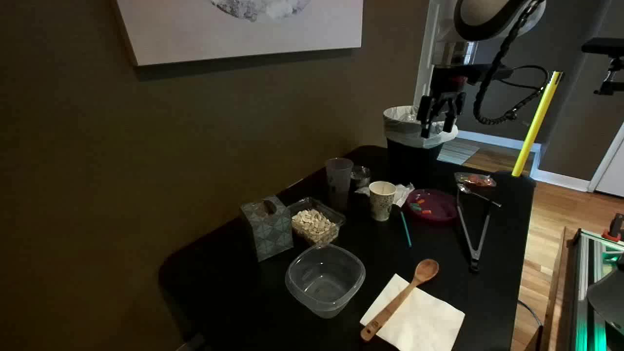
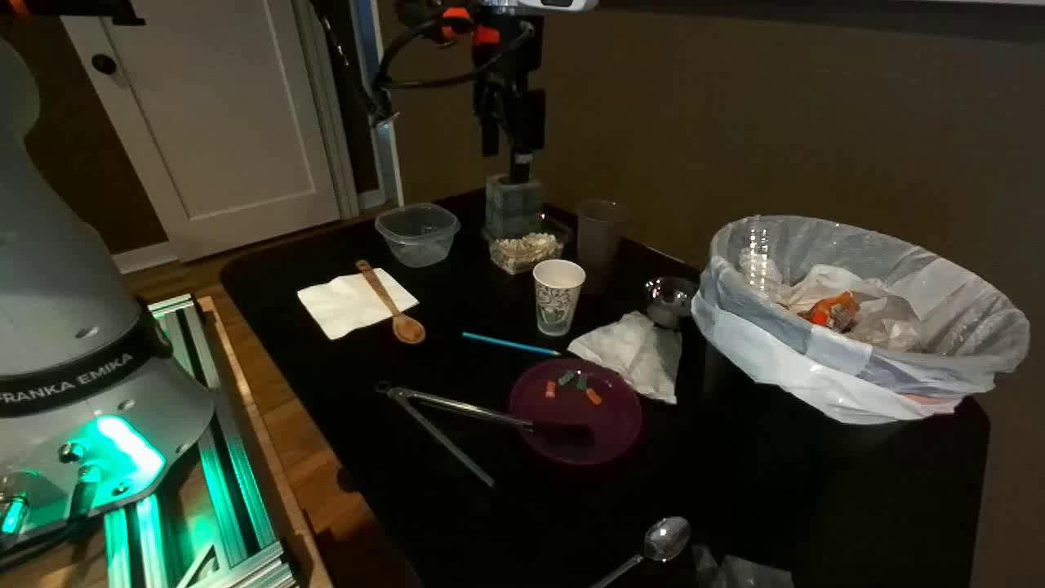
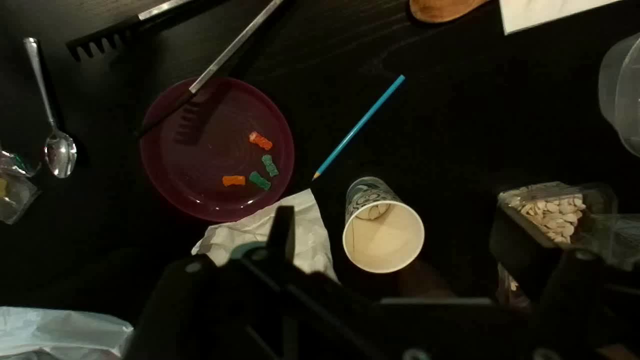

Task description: Move the bowl to the left

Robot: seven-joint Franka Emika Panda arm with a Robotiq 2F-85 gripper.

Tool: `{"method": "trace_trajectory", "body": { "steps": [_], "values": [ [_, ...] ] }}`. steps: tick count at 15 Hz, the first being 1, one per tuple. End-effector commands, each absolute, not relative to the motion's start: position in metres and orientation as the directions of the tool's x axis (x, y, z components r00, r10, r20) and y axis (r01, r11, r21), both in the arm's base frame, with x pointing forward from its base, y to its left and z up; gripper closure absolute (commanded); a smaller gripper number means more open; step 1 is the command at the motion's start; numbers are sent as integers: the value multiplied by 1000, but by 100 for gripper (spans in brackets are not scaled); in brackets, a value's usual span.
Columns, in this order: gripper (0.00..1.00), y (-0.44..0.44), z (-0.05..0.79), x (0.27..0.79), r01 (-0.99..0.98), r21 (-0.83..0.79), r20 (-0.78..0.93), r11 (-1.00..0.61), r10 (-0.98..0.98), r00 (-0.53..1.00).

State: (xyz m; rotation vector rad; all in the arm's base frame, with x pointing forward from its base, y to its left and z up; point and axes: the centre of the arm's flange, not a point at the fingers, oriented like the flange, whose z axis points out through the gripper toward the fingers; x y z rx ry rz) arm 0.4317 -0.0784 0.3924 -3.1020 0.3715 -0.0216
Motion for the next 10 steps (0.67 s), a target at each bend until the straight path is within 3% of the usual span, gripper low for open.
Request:
{"method": "trace_trajectory", "body": {
  "steps": [1, 10],
  "values": [
    [0, -78, 392, 432, -236, -19, 12, -972, -236, 972],
    [0, 22, 377, 477, -31, -81, 30, -996, -33, 999]
  ]
}}
